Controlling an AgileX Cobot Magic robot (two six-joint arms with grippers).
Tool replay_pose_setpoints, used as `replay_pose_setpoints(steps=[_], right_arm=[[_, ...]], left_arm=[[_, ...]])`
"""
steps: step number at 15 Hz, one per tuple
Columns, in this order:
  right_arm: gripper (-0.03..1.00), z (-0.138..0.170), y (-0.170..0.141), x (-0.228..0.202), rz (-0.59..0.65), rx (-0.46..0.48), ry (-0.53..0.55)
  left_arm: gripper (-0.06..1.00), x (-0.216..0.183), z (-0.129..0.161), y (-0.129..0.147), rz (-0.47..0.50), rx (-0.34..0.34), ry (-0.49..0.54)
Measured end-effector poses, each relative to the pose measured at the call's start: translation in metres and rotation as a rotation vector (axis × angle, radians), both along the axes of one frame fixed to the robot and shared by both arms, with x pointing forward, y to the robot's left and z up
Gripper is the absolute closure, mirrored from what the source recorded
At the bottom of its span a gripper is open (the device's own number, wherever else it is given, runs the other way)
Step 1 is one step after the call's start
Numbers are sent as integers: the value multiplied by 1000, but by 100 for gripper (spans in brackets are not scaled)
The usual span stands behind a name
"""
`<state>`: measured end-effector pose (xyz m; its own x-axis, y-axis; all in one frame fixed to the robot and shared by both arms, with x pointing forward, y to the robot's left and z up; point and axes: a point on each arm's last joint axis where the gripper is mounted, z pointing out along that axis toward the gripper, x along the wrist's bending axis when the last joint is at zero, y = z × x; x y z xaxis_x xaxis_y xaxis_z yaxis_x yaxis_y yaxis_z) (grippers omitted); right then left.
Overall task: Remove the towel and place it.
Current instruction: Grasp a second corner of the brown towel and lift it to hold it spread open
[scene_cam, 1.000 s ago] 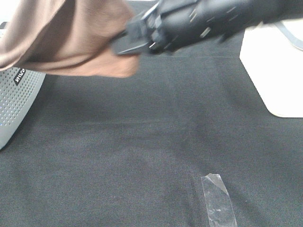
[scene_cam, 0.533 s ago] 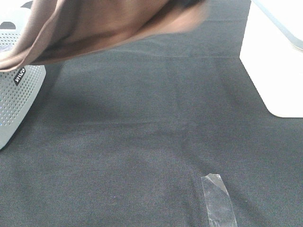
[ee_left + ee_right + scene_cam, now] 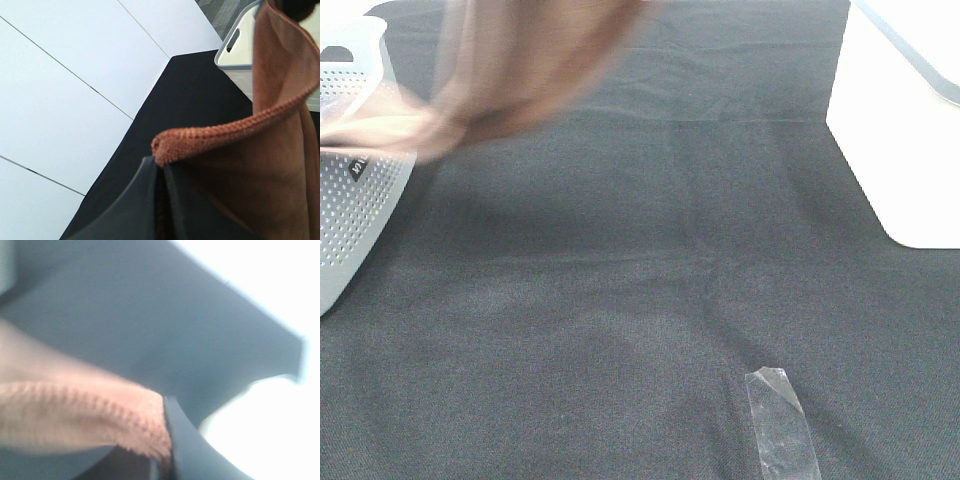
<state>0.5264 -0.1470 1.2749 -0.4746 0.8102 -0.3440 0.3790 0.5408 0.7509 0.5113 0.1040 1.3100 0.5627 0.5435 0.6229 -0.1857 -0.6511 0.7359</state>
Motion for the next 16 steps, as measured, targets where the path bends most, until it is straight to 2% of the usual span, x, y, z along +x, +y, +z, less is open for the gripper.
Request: replay_pose_setpoints(steps=[4, 8, 9, 10, 11, 12, 13, 14, 16], right_arm=[[96, 16, 1, 17, -58, 9, -176], [96, 12, 14, 47, -68, 1, -349], [96, 14, 18, 57, -88, 32, -442], [96, 14, 18, 57, -88, 32, -442], [96, 15, 21, 61, -91, 67, -490], [96, 14, 28, 70, -87, 117, -559], [96, 14, 28, 70, -87, 117, -559], [96, 6, 33, 86, -82, 181, -591], [96, -6, 25, 111, -100, 285, -610]], left_arm=[[94, 20, -12, -14, 4, 2, -32], [94, 48, -20, -27, 52, 54, -215], [94, 61, -16, -26, 81, -1, -322], [94, 61, -16, -26, 81, -1, -322], [94, 68, -14, -21, 96, -59, -356], [94, 90, -16, -4, 142, -135, -394], [94, 90, -16, -4, 142, -135, -394], [94, 111, -23, 9, 170, -168, -431], [94, 130, -32, 15, 170, -192, -493]])
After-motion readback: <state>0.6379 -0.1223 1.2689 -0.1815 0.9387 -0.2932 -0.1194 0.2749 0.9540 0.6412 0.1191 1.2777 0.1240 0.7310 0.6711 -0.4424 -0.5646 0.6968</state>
